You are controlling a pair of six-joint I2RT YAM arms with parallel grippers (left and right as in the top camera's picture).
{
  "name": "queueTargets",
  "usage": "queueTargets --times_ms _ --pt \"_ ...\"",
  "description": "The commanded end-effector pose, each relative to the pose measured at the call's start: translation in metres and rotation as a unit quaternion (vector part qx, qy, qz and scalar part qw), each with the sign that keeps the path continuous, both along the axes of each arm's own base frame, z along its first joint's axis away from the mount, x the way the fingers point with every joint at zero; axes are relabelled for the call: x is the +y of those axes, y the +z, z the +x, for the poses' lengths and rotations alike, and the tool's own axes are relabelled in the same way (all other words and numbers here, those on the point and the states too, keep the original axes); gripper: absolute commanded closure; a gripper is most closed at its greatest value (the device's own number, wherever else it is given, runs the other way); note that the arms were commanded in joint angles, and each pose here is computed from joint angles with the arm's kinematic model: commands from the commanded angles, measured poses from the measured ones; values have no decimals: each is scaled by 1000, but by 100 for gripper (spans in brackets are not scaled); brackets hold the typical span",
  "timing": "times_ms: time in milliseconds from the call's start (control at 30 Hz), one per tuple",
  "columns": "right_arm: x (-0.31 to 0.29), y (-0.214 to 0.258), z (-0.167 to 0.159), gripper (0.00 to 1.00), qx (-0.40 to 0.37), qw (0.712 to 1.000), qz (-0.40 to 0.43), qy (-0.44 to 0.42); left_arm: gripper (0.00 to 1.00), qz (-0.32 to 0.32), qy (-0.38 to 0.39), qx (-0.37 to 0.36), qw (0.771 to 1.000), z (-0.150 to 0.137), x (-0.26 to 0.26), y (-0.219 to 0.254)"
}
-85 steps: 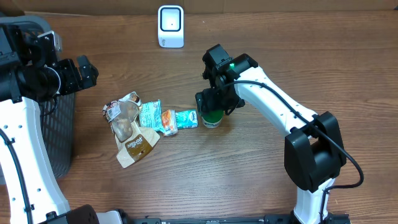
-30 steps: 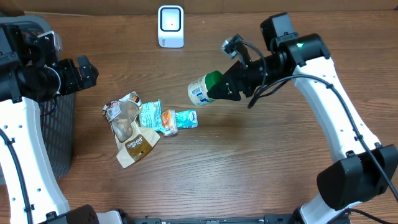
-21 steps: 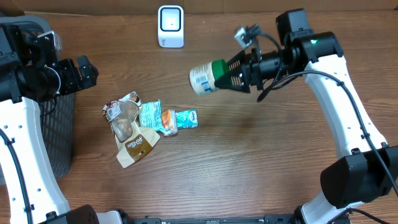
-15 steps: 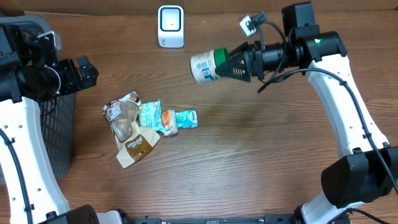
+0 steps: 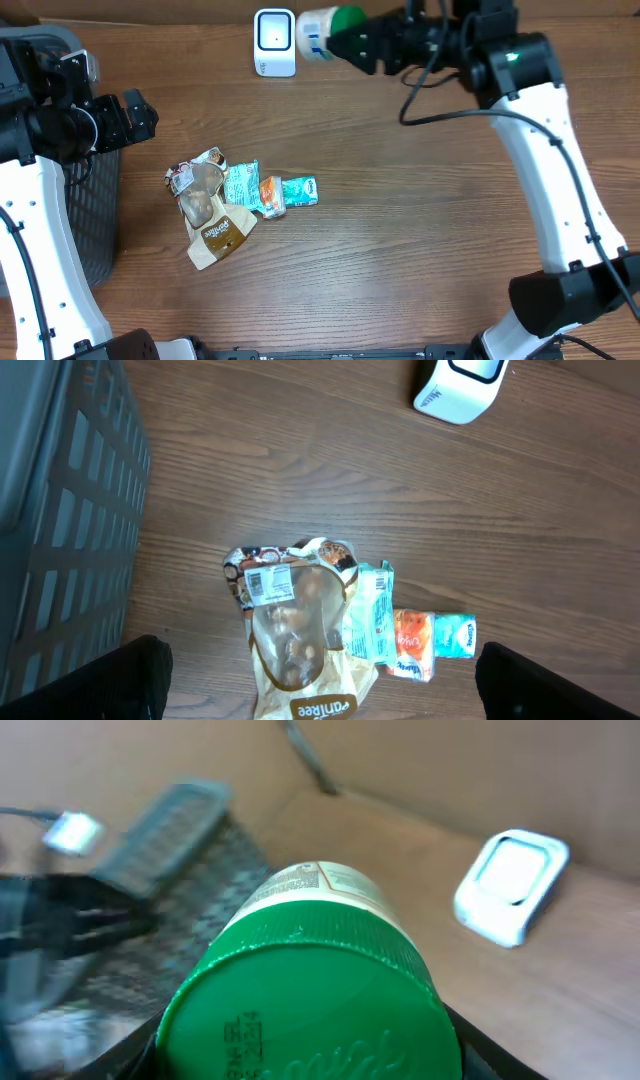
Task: Scan the item barcode
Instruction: 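Carry the jar to the scanner and hold it in front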
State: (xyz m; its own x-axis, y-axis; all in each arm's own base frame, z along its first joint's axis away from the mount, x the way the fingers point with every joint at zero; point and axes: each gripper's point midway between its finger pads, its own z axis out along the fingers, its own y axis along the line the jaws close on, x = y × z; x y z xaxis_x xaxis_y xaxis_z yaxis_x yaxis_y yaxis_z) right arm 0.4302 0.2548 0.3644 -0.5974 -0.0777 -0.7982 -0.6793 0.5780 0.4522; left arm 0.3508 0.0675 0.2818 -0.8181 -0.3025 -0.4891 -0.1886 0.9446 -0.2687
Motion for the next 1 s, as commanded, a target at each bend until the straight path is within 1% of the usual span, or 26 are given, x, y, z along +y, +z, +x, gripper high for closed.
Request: queueTargets --times_ms 0,100,200,300,367,433,567,667,767,833,900,967 --pt "9 -19 32 69 -72 987 -106 -98 0 6 -7 -8 1000 1 0 5" --pt "22 -40 59 69 -134 961 -187 -151 0 6 -7 -8 1000 1 0 5" --pt "36 -59 85 69 -209 925 -264 -177 1 6 -7 -8 1000 1 0 5" --pt "50 -82 109 69 -295 877 -351 -146 0 6 -7 -8 1000 1 0 5" --pt "58 -101 124 67 -349 839 -405 -104 0 6 -7 -8 1000 1 0 5" --pt "66 -116 137 66 -392 804 -440 -74 0 6 -7 -8 1000 1 0 5" --pt "73 -138 159 68 -454 747 -485 -43 0 6 -7 -8 1000 1 0 5" --pt "75 -147 172 68 -481 724 -492 -47 0 6 -7 -8 1000 1 0 5" --pt "74 -149 181 67 -494 719 -485 -65 0 6 -7 -8 1000 1 0 5" --pt "72 -148 186 64 -504 715 -480 -73 0 6 -7 -8 1000 1 0 5" --pt "72 -150 189 63 -516 704 -484 -61 0 6 -7 -8 1000 1 0 5" --pt "72 -152 191 62 -525 701 -480 -44 0 6 -7 -8 1000 1 0 5"
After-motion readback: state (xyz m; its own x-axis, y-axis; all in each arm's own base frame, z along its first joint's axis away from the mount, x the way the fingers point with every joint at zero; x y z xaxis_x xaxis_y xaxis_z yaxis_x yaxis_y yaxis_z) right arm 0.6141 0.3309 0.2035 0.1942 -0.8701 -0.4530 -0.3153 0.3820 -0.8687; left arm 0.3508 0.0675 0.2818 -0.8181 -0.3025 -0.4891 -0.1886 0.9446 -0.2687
